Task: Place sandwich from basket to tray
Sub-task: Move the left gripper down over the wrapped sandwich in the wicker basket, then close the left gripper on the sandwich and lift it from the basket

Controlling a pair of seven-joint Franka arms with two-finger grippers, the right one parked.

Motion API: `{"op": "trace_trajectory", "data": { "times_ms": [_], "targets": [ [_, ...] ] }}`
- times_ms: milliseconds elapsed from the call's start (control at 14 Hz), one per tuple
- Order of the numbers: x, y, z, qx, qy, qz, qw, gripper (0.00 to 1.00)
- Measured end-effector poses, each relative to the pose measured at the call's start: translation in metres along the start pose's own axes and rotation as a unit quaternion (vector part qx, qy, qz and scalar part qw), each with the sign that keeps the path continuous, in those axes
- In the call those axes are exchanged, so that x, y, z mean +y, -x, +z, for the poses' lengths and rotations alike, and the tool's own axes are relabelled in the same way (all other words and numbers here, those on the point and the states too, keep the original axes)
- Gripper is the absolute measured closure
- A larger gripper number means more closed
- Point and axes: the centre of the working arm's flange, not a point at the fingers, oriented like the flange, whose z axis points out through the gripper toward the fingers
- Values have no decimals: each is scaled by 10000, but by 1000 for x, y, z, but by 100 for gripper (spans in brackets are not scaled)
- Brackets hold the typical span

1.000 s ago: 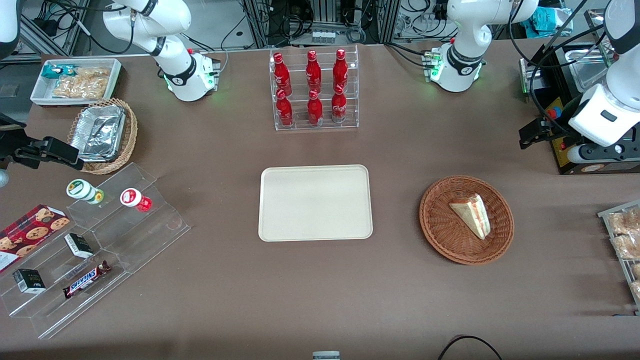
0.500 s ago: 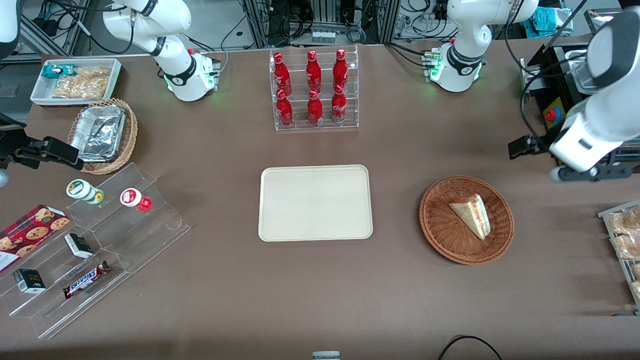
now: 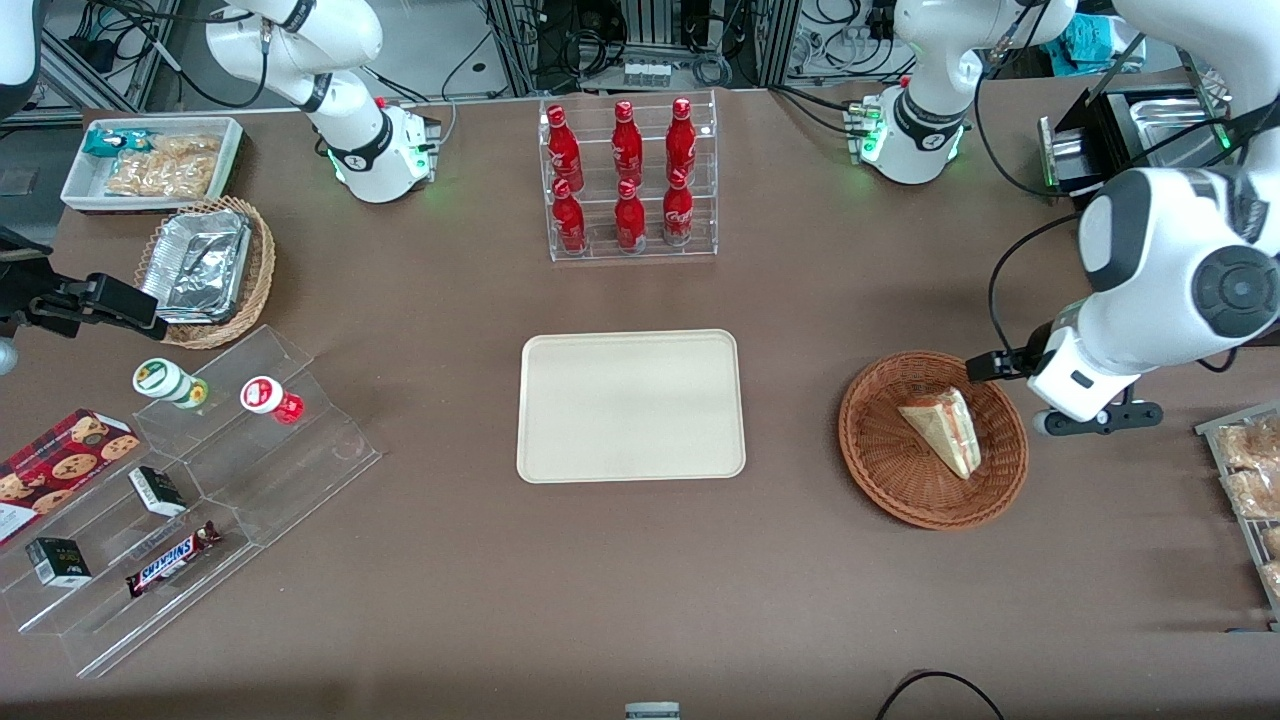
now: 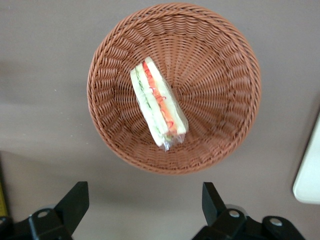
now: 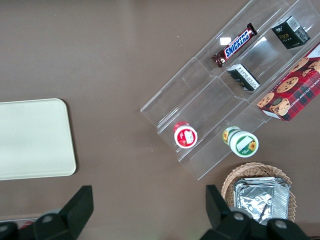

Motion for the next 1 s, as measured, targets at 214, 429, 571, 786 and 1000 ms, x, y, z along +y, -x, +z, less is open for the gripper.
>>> {"op": "trace_trajectory", "data": {
  "times_ms": [214, 429, 571, 786, 1000],
  "targets": [
    [3, -5, 29, 194, 65, -608, 9979, 0],
    [13, -4, 61, 525, 225, -1466, 9876, 0],
    [22, 3, 83, 625, 303, -1883, 9796, 0],
    [22, 7, 104, 652, 364, -2374, 9685, 0],
    [20, 5, 122, 610, 371, -2622, 9624, 0]
  ]
}}
